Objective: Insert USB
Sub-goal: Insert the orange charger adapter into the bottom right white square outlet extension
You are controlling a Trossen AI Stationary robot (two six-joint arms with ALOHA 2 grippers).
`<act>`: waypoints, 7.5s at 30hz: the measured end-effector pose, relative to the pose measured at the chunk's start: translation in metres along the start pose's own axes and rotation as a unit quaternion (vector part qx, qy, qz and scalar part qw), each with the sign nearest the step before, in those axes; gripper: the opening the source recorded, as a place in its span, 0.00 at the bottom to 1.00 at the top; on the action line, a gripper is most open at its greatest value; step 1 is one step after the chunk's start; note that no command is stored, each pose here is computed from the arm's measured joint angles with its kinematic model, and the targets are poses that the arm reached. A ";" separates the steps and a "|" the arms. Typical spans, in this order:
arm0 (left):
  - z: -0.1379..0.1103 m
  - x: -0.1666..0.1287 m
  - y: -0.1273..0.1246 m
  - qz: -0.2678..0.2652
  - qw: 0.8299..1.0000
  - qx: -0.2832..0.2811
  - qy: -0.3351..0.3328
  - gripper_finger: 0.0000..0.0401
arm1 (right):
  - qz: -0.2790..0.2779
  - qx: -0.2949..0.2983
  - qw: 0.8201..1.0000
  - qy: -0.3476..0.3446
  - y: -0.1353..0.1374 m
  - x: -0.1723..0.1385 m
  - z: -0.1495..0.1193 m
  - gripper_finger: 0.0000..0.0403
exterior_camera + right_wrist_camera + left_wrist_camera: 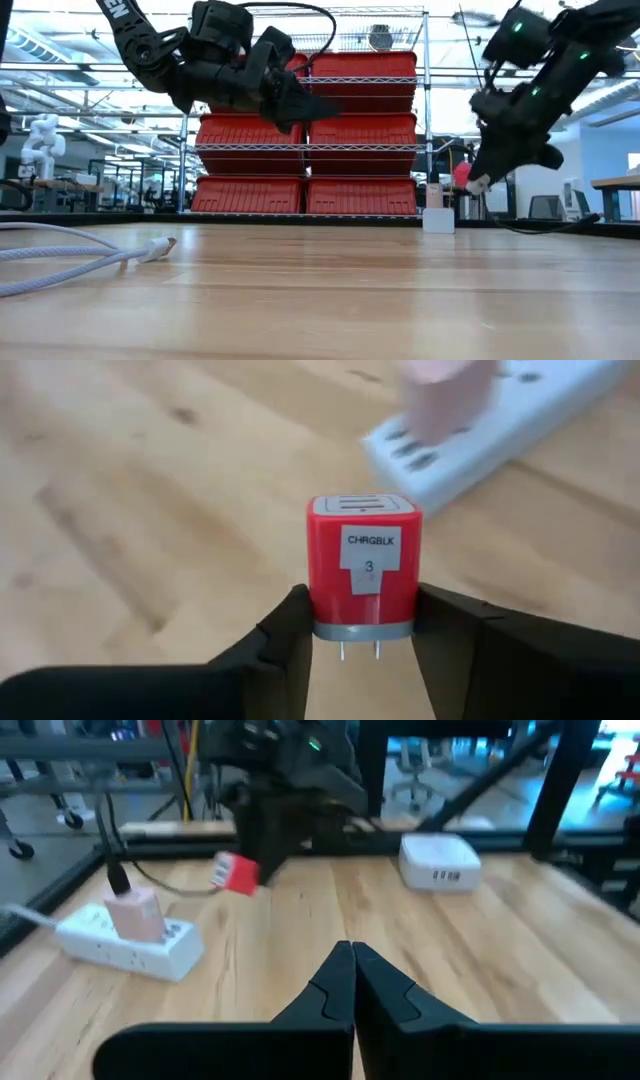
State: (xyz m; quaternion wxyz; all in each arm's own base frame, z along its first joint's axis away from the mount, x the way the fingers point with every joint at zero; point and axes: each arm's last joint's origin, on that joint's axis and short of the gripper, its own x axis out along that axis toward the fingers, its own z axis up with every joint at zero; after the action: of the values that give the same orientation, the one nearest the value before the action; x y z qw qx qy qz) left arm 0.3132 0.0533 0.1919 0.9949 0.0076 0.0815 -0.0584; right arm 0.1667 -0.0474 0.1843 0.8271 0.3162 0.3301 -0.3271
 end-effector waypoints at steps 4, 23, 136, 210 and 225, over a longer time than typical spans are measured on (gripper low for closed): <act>0.005 -0.001 -0.001 0.000 0.999 -0.007 -0.044 0.00 | 0.047 -0.042 0.998 -0.016 0.022 -0.011 -0.014 0.28; -0.011 0.056 -0.021 -0.109 0.966 -0.118 -0.202 0.27 | 0.194 -0.199 0.935 -0.221 0.117 -0.026 -0.037 0.28; 0.013 0.027 -0.010 -0.123 0.991 -0.013 -0.053 0.36 | -0.008 -0.001 0.910 0.415 0.104 -0.021 -0.134 0.00; -0.036 -0.003 -0.048 -0.105 0.993 -0.007 -0.052 0.36 | 0.148 -0.195 0.956 0.163 0.126 0.061 -0.094 0.00; -0.028 -0.007 -0.045 -0.203 0.975 0.013 -0.091 0.36 | 0.190 -0.240 0.948 0.091 0.146 0.041 -0.068 0.00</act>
State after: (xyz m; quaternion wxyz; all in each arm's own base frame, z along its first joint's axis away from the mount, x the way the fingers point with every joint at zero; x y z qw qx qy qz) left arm 0.2966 0.0103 0.1648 0.9655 -0.0012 -0.0108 -0.2603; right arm 0.2763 0.0752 0.1587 0.8916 0.1941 0.4067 -0.0447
